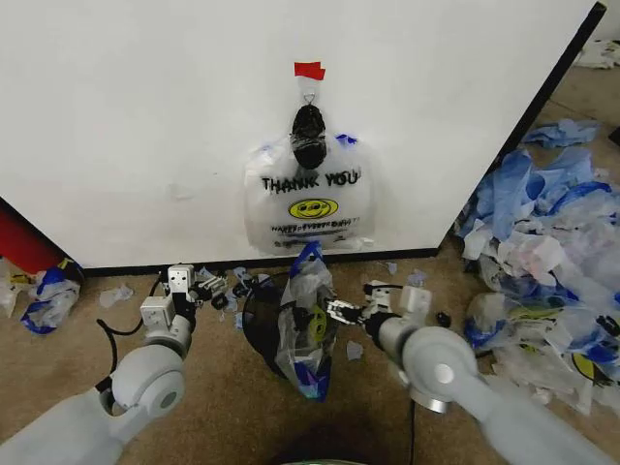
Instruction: Pick up the garbage bag from the wall and place it over the trash bin.
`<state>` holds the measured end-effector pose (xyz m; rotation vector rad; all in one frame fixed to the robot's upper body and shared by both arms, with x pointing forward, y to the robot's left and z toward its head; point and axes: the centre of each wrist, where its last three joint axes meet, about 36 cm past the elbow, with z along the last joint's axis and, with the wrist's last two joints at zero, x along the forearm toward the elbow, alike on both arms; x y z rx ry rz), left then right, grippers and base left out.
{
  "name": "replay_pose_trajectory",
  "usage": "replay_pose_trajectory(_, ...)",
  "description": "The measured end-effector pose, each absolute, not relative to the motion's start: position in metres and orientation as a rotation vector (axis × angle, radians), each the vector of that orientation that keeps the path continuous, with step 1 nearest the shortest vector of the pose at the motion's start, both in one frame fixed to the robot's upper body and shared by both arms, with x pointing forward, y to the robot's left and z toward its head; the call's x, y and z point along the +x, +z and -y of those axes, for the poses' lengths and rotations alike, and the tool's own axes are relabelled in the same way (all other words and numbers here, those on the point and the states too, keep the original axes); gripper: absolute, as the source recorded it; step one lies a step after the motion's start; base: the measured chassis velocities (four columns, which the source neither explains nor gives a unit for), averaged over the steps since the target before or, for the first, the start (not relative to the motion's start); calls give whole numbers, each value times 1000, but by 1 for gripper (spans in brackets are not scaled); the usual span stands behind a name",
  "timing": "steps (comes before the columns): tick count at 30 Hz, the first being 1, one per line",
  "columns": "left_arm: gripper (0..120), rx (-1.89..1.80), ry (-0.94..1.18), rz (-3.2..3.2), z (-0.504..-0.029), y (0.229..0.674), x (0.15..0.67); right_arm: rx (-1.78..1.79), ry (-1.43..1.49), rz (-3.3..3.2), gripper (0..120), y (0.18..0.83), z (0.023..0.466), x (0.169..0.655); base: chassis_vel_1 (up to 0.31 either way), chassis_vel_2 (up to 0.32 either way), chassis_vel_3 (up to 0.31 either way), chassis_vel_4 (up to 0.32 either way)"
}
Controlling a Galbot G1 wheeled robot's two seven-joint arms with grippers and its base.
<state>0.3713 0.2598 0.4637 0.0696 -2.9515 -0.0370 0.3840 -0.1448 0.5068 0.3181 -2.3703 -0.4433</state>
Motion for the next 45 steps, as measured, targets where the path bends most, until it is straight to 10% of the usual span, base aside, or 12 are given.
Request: replay_pose_trajectory(45,100,72,10,2896,-247,439,356,208,-330,2329,98,463,107,400,0,0,0,0)
